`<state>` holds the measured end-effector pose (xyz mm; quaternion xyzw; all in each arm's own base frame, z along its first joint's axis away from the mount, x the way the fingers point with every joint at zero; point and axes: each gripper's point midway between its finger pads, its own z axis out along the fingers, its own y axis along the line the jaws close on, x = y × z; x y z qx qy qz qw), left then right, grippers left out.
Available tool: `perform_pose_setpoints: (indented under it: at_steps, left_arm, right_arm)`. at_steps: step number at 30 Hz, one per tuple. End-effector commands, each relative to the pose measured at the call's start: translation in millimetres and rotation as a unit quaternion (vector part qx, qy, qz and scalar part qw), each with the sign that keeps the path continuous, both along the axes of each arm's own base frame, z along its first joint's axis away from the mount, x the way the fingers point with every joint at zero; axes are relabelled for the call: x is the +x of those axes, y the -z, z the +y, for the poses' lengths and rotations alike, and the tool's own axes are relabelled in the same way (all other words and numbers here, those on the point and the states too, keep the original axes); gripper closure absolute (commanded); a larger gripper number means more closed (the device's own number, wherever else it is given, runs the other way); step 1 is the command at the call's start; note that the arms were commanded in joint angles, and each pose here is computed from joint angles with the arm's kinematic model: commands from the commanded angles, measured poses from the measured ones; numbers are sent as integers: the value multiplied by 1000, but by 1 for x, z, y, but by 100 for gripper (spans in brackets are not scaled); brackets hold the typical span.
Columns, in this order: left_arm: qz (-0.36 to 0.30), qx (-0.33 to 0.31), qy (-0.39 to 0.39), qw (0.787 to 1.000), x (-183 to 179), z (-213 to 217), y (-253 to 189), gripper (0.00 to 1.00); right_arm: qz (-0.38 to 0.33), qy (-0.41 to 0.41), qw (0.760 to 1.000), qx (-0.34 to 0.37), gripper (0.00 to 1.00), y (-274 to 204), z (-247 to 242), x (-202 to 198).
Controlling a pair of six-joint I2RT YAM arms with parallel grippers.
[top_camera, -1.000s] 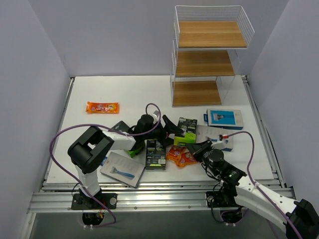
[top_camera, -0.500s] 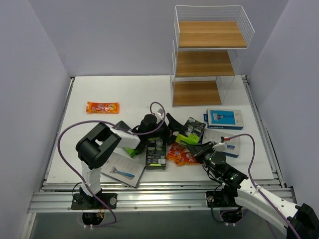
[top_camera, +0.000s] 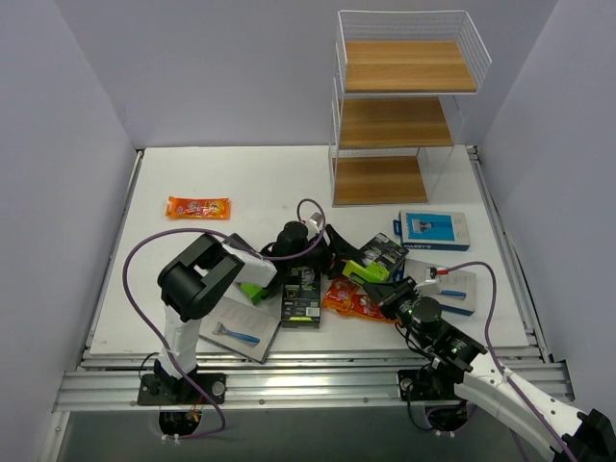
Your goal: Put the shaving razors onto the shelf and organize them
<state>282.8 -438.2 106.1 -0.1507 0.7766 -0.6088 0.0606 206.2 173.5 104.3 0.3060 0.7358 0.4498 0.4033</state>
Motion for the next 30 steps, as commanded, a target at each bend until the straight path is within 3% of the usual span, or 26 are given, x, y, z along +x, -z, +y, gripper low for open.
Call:
perform_pose_setpoints:
  at_steps: [1, 10, 13, 14, 16, 17, 26, 30]
  left_arm:
    - [-24, -17, 2, 1000, 6, -1, -7, 52]
    - [-53, -29, 5, 998, 13, 9, -26, 83]
    - [-72, -27, -4, 997, 19, 18, -37, 90]
    - [-76, -24, -9, 997, 22, 22, -38, 91]
    - [-90, -18, -17, 996, 25, 28, -47, 97]
    - [-100, -19, -22, 995, 26, 31, -56, 98]
    - [-171, 17, -73, 982, 37, 69, -107, 98]
    - [-197, 47, -95, 975, 36, 92, -128, 98]
  right_arm:
    - [-8, -14, 1000, 7, 100, -1, 4, -4]
    - [-7, -22, 1000, -18, 100, -5, 6, -2]
    - [-10, -25, 999, -25, 89, -10, 8, 0]
    - [-15, -26, 999, -24, 79, -16, 10, 2]
    - [-16, -30, 999, -30, 71, -21, 12, 3]
    - [-22, -32, 999, -28, 63, -28, 14, 5]
    - [-35, -62, 997, -18, 40, -48, 34, 9]
    - [-33, -52, 998, -17, 40, -52, 34, 12]
